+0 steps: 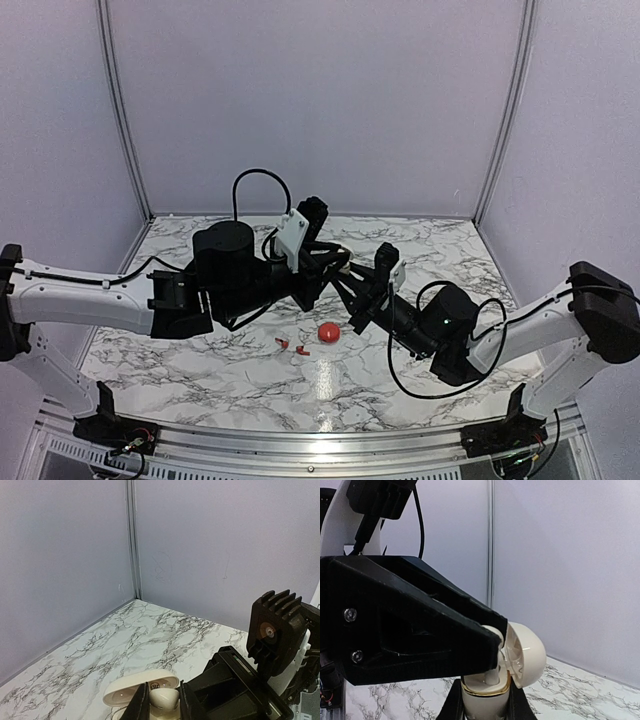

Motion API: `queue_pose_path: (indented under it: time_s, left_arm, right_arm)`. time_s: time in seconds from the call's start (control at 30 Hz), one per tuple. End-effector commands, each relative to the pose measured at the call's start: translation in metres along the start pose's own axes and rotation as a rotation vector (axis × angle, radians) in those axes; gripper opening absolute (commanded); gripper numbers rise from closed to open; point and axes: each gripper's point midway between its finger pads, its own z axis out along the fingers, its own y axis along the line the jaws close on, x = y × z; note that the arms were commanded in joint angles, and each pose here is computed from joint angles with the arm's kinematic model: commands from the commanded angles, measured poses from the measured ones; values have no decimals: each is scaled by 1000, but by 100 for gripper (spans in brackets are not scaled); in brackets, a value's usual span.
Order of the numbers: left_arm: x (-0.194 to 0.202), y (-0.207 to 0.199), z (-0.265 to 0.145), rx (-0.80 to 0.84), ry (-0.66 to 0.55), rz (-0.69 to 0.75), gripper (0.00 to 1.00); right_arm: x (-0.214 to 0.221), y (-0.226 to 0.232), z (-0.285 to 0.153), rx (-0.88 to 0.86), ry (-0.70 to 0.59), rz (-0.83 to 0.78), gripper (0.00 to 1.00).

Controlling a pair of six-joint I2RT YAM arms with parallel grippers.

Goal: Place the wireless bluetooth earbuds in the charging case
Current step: Insert the right earbud into the right side groove of the charging case, then close the charging case with the earbuds inside.

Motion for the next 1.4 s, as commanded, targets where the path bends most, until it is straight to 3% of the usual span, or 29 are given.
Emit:
queue_pose_path:
  time_s: [0.0, 0.23, 0.63, 1.0, 1.2, 1.37]
  left_arm:
    - [34, 11, 1, -54, 127, 48, 21]
    - [29, 11, -1, -48, 119, 64, 26]
    - [17, 16, -9, -68, 106, 97, 46]
    - [-12, 25, -43, -62, 68, 111, 56]
    - [3, 14, -65, 122, 180, 153, 62]
    - [33, -1, -77, 237, 268, 215, 76]
  right_arm:
    - [-69, -1, 4, 13, -216, 31, 0]
    - [-63, 0, 5, 9, -203, 41, 0]
    - [-56, -3, 3, 19, -189, 56, 0]
    - [-46, -1, -7, -26, -141, 53, 0]
    - [-38, 11, -24, -169, -68, 61, 0]
    - [-32, 27, -35, -309, 11, 62, 0]
